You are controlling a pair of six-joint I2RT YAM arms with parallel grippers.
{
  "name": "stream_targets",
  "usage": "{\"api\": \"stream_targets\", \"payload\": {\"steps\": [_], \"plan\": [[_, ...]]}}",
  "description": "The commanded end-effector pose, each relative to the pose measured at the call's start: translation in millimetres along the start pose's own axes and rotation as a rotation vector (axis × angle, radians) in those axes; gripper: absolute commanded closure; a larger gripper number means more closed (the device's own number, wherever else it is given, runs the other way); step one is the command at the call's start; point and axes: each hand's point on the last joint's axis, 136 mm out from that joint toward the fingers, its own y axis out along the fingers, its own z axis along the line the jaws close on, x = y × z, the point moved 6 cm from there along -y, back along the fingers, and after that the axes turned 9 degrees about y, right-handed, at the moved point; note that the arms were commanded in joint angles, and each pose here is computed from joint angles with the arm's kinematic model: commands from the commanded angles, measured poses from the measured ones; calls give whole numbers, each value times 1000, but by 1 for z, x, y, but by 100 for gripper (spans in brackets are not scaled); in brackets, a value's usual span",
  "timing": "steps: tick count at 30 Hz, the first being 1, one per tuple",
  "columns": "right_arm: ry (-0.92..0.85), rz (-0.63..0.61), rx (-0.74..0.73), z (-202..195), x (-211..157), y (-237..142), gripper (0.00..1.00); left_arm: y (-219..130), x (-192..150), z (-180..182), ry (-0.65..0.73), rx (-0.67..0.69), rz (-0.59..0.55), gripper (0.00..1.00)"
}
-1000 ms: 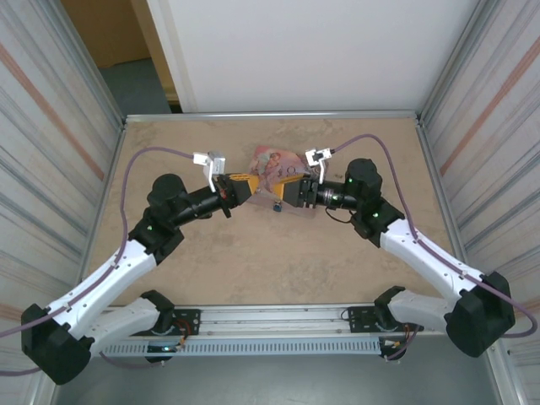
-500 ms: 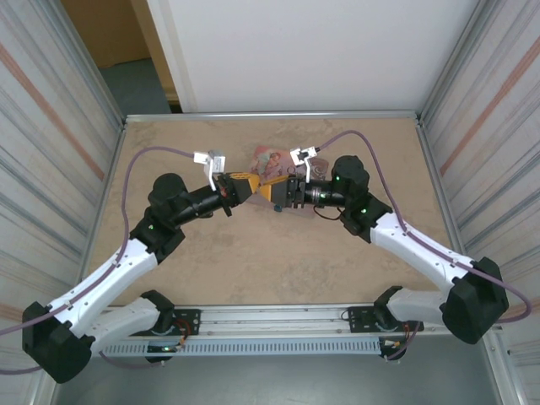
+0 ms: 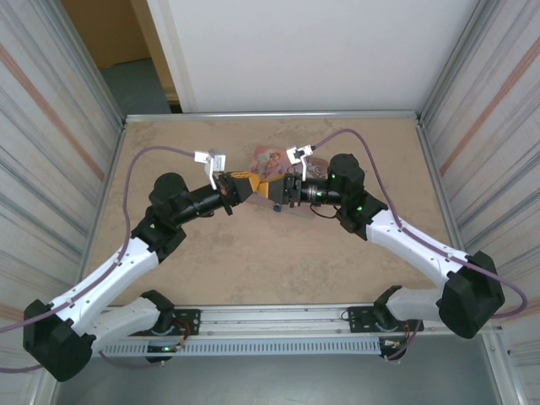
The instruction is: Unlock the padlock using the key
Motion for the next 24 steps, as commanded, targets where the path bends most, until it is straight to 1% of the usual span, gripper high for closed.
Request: {"api": "stream_targets", "payload": {"steps": [1,7,9,10,12,15,17,19,21,24], "plan": [[-22,-25,40,15,10,2,76,-1,13,-7,18,-31,-40,100],[-22,-39,32,15,12,0,84,-1,12,-8,19,-40,-33,100],[-25,-47,29,16,12,-1,92,-1,11,-8,19,-43,-33,100],[-22,-49,23,14,12,-2,99,-1,11,-8,18,-41,-33,100],[-23,-59,9,12,12,-5,100,-2,11,-7,17,-34,-39,99],[-24,-70,-35,5,10,-11,100,-4,13,-7,23,-15,-48,79],[-31,-60,-70,1,7,-14,100,-7,15,-7,32,6,-50,64],[-42,-43,-113,-5,3,-18,100,-13,17,-8,43,30,-52,53],[-60,-23,-158,-11,-1,-23,100,-19,19,-7,54,69,-57,45],[-69,-2,-228,-22,-6,-30,100,-30,18,-5,63,135,-55,36]]}}
